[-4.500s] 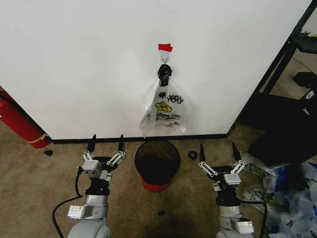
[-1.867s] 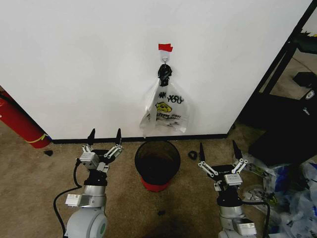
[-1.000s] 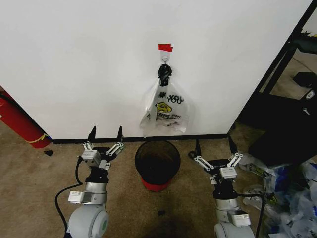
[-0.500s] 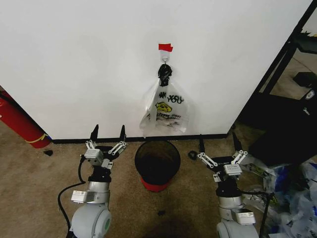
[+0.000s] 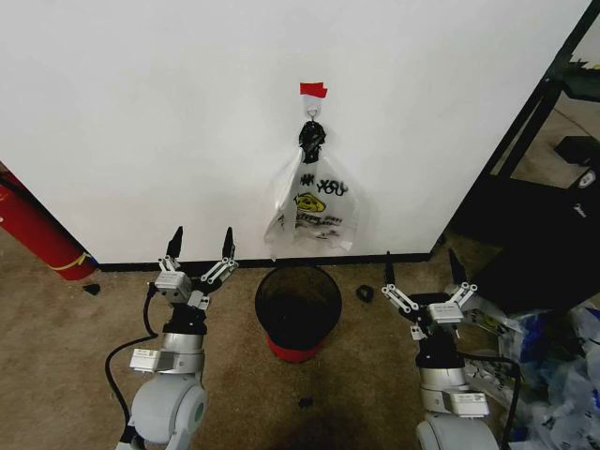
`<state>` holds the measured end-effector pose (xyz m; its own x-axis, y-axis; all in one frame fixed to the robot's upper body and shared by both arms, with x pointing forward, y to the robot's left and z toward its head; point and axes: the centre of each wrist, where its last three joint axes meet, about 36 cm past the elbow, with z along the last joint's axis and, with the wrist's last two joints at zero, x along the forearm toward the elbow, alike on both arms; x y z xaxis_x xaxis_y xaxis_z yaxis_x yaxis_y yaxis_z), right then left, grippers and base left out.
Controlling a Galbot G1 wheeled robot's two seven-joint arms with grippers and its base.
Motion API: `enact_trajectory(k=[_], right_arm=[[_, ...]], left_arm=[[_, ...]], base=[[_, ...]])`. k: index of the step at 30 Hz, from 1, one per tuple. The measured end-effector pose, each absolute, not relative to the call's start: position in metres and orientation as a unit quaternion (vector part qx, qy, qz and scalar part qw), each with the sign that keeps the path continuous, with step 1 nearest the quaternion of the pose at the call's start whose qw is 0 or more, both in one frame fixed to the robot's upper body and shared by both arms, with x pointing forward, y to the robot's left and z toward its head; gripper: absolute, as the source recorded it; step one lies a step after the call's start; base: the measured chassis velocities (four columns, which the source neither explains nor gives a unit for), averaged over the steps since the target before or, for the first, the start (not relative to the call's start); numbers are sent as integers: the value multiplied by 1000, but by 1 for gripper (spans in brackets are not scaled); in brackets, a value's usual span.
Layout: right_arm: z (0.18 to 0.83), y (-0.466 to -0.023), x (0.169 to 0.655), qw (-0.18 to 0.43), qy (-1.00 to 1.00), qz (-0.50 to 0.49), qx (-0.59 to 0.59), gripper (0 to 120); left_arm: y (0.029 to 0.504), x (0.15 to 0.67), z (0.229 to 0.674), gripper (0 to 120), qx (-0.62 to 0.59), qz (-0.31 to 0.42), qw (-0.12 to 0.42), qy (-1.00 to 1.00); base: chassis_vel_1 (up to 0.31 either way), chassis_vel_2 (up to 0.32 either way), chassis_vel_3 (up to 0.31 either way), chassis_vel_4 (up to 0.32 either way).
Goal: Pick up the garbage bag from the wall and place it over the trash bin.
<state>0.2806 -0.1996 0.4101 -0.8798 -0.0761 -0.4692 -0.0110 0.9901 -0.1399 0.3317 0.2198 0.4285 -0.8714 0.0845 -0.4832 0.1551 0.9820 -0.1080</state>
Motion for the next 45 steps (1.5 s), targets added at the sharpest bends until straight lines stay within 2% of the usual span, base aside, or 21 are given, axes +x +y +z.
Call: enact_trajectory(k=[7, 12, 13, 17, 18, 22, 30, 39, 45], right_arm=[[411, -192, 310, 230, 972, 22, -41, 100], [423, -169, 371, 204, 948, 223, -98, 100], [423, -169, 371, 204, 948, 223, -98, 100], [442, -136, 420, 160, 863, 460, -135, 100], [442, -136, 420, 160, 863, 460, -135, 100], [446, -118, 456, 125, 797, 569, -162, 100], [460, -98, 515, 101, 739, 633, -210, 100], [464, -90, 555, 104, 739, 618, -247, 100], [458, -90, 559, 109, 747, 605, -253, 97]], left_arm=[[218, 327, 423, 100, 61, -64, 244, 966], [223, 317, 417, 100, 59, -45, 235, 969], [223, 317, 417, 100, 59, -45, 235, 969], [226, 310, 415, 100, 59, -31, 229, 971], [226, 310, 415, 100, 59, -31, 229, 971], [227, 306, 419, 100, 56, -30, 231, 971], [226, 303, 416, 100, 47, -34, 227, 972], [222, 300, 413, 100, 38, -39, 227, 972], [224, 300, 413, 100, 35, -38, 229, 972]], base=[[0, 0, 0, 0], [0, 0, 0, 0], [0, 0, 0, 0], [0, 0, 0, 0], [0, 0, 0, 0], [0, 0, 0, 0], [0, 0, 0, 0], [0, 0, 0, 0], [0, 0, 0, 0]])
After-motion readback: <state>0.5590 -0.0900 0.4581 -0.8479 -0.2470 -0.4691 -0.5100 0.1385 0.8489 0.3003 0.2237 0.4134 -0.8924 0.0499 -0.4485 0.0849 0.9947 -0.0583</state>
